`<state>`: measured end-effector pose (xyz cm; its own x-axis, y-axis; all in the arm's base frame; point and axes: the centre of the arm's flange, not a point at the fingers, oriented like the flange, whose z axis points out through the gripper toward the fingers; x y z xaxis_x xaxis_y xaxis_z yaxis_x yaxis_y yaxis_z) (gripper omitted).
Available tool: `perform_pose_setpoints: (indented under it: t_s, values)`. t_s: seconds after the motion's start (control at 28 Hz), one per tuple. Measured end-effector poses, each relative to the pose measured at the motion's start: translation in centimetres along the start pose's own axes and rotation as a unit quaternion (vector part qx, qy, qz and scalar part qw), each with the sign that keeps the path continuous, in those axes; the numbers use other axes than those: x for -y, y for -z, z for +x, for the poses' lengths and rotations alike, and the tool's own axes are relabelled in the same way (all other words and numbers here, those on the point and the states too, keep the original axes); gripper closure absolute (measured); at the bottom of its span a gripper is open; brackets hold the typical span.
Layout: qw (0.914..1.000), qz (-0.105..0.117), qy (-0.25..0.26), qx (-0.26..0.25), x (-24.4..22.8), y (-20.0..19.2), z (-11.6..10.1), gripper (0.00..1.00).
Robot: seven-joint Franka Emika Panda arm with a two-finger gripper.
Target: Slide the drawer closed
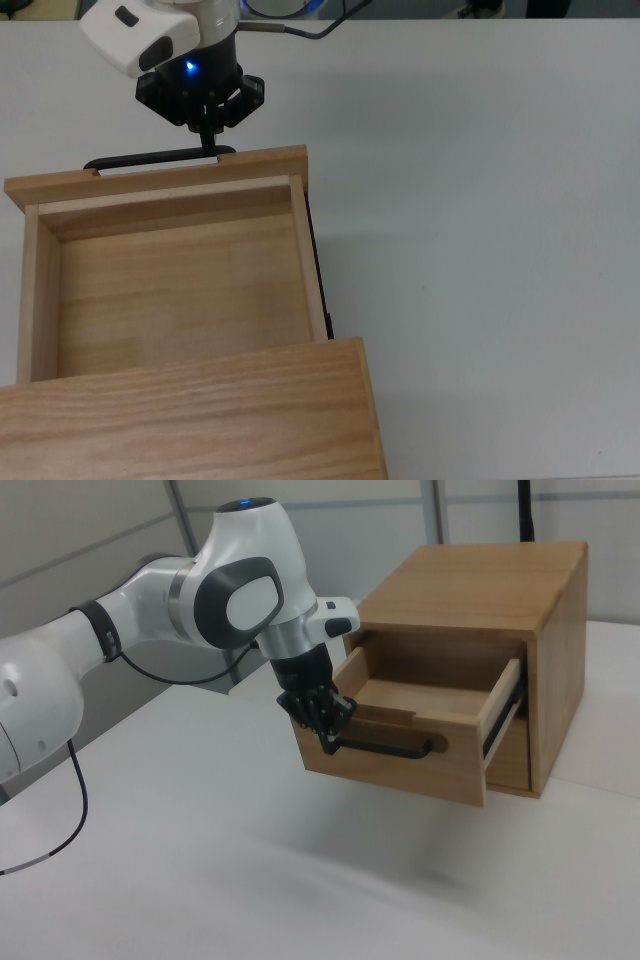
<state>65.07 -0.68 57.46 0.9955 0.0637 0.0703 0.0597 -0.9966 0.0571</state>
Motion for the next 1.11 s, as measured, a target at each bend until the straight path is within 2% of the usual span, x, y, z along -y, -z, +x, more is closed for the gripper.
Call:
perform_pose_setpoints:
  t_s: [0.25,0.46,0.64,0.86,1.11]
  values:
    - [0.9997,-0.001,0.000,-0.024,0.0,0.0,0.6,0.99]
    - [0.9949,-0.002,0.004,-0.101,0.5,-0.5,2.9,0.99]
    - [0.9844,0.000,0.001,-0.176,1.1,-1.8,5.3,0.99]
    - [0.9632,0.003,-0.003,-0.269,1.4,-3.0,7.6,0.99]
    - [0.9192,0.005,-0.005,-0.394,1.5,-5.5,9.5,0.99]
